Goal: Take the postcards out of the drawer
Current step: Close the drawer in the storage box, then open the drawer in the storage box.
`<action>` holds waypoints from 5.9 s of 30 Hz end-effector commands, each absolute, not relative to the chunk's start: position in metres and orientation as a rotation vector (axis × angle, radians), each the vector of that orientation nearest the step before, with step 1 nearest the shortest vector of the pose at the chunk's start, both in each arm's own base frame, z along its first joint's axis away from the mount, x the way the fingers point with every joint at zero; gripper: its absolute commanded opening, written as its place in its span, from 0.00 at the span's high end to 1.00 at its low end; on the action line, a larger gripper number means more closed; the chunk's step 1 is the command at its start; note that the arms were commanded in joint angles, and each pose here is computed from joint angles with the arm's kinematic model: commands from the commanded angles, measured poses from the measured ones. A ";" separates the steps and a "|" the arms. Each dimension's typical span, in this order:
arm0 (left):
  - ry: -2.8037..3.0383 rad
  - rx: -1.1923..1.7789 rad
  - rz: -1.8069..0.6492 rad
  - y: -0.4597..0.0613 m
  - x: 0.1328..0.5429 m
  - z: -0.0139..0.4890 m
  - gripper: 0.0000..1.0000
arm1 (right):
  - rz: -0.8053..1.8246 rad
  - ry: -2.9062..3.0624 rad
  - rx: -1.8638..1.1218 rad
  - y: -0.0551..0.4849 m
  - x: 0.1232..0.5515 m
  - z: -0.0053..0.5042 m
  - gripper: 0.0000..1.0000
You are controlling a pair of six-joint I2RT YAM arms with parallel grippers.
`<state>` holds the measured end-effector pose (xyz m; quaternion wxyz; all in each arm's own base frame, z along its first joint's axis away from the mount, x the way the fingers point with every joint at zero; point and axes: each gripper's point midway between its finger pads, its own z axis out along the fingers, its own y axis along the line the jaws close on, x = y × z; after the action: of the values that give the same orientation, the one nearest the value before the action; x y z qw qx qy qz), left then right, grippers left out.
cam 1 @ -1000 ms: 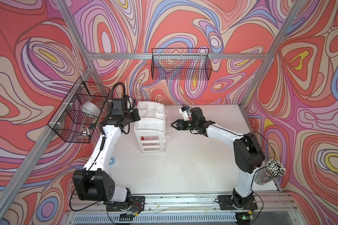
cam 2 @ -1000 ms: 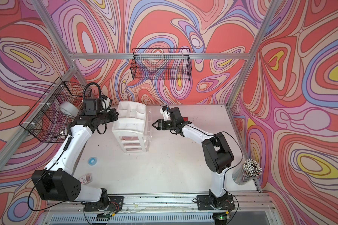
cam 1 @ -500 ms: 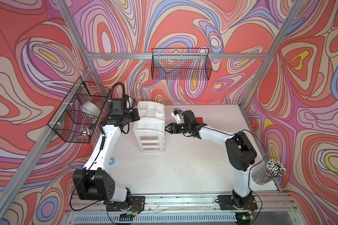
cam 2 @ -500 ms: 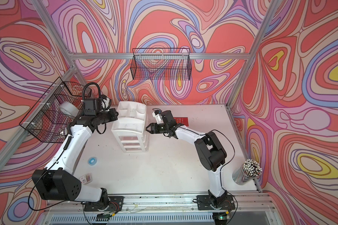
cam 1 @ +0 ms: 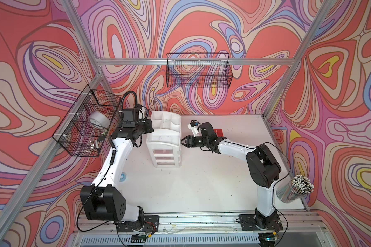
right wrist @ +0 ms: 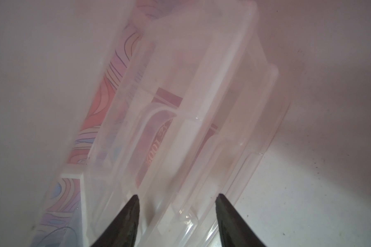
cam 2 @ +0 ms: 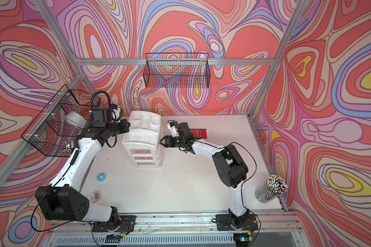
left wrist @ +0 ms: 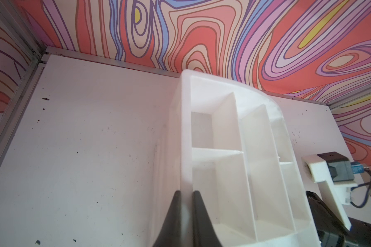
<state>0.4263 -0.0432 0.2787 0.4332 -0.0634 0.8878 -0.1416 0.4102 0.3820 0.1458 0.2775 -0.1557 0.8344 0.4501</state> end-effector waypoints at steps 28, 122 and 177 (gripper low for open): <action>2.249 -0.158 -0.326 -0.042 0.425 0.261 1.00 | 1.463 2.100 -0.193 0.352 0.420 0.149 0.39; 2.293 -0.175 -0.263 -0.034 0.425 0.252 1.00 | 2.042 1.660 -0.131 0.365 0.407 0.191 0.34; 2.235 -0.157 -0.327 -0.042 0.417 0.268 1.00 | 1.765 1.951 -0.136 0.353 0.411 0.146 0.54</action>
<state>0.4251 -0.0458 0.2794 0.4401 -0.0586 0.8849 -0.1409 0.4088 0.3492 0.1341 0.2392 -0.0362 0.7237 0.6463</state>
